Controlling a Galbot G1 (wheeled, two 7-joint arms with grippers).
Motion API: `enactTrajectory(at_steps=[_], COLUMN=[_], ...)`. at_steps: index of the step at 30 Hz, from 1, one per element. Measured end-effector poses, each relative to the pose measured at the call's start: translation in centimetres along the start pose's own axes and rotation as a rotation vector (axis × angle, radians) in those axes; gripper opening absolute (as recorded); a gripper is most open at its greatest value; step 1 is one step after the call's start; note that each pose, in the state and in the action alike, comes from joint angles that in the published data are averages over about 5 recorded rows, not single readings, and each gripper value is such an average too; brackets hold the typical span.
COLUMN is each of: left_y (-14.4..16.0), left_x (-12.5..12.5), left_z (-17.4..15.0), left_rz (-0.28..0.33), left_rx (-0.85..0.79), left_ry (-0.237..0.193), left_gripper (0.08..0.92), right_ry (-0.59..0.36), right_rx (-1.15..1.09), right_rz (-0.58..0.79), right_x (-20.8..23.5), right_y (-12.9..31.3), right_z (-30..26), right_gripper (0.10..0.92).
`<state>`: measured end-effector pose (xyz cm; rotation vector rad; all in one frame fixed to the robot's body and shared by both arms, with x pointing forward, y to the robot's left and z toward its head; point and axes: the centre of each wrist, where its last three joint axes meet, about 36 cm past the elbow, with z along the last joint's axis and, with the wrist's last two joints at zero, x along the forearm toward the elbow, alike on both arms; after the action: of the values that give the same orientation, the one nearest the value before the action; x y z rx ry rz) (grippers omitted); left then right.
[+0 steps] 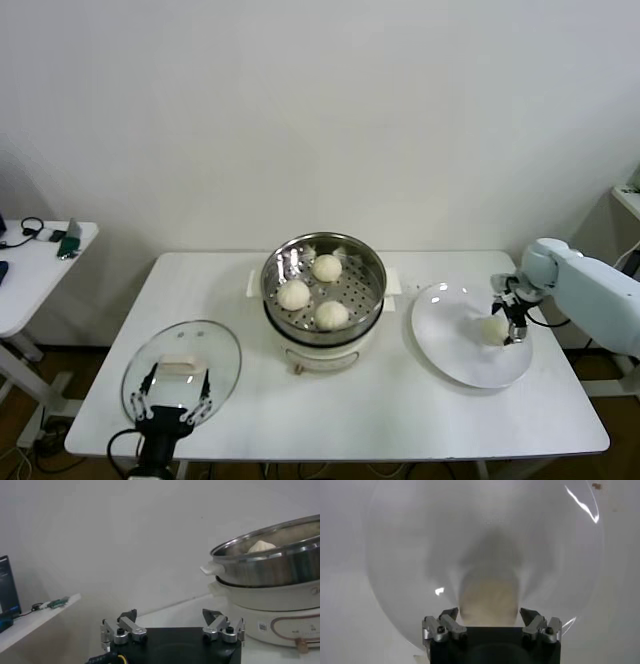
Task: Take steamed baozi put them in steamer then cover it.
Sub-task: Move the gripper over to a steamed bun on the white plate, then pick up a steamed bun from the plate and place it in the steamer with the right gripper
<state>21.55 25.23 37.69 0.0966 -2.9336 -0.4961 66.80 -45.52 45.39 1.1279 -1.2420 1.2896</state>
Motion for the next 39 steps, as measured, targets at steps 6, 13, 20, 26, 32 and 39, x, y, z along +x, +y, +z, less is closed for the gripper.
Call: enactTrajectory(at_steps=[6,13,20,26,32,39], left_y=[0.0,0.0,0.0,-0.1,-0.4,-0.7], left_x=[0.0,0.1,0.2,0.2,0.1,0.3], left_z=[0.0,-0.1,-0.2,-0.4,-0.6,-1.1], left_rz=[0.000,0.000,-0.001,0.002,0.012,0.033], left_rx=[-0.001,-0.005,-0.006,-0.004,-0.002,-0.002], left_ry=[0.000,-0.002,-0.004,-0.012,-0.019,-0.040], left_gripper=[0.823,0.823,0.823,0.823,0.823,0.823], right_ry=[-0.005,-0.017,-0.033,-0.056,-0.110,-0.195], right_rx=[-0.004,-0.016,-0.036,-0.061,-0.083,-0.086], right_rz=[-0.005,-0.013,-0.007,0.020,0.069,0.139], right_x=[-0.2,-0.3,0.2,1.9,5.8,12.9], right_y=[-0.2,-0.3,-0.4,-0.9,-2.5,-5.2], right_z=[0.0,0.2,0.5,0.6,-0.9,-5.1], right_gripper=[0.787,0.730,0.711,0.697,0.696,0.697])
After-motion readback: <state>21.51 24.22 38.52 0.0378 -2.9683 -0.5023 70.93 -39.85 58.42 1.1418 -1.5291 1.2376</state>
